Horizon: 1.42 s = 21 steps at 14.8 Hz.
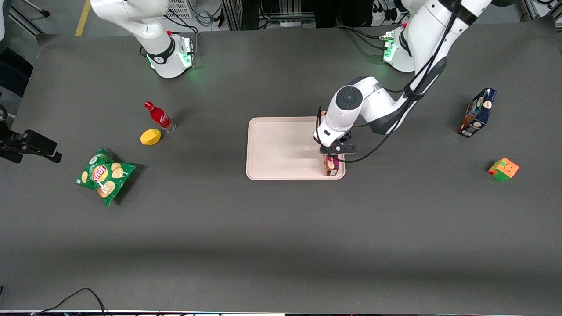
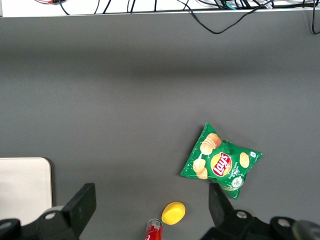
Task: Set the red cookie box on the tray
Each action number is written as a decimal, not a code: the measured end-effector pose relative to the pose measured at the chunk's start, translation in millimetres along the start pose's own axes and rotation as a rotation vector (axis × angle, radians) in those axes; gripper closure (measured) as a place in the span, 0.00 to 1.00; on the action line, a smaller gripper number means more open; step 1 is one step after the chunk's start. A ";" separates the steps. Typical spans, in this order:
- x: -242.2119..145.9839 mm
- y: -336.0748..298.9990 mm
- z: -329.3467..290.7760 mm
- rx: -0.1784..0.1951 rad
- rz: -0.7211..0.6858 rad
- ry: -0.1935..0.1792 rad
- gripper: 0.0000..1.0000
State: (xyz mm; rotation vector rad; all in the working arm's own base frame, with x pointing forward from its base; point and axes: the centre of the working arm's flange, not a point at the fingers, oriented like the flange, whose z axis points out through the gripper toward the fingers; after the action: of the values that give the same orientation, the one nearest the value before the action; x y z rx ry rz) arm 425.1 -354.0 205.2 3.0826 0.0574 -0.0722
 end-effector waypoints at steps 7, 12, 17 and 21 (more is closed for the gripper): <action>29.1 1.5 -34.3 0.101 0.009 0.023 0.01; 32.4 15.3 -134.4 0.171 0.121 0.065 0.00; 34.4 6.2 -266.3 0.276 0.120 0.043 0.00; 42.3 -42.7 -378.6 0.261 0.127 0.012 0.00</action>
State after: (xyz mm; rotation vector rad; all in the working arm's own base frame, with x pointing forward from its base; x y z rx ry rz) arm 483.0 -287.7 578.4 3.3379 -0.1600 -0.0604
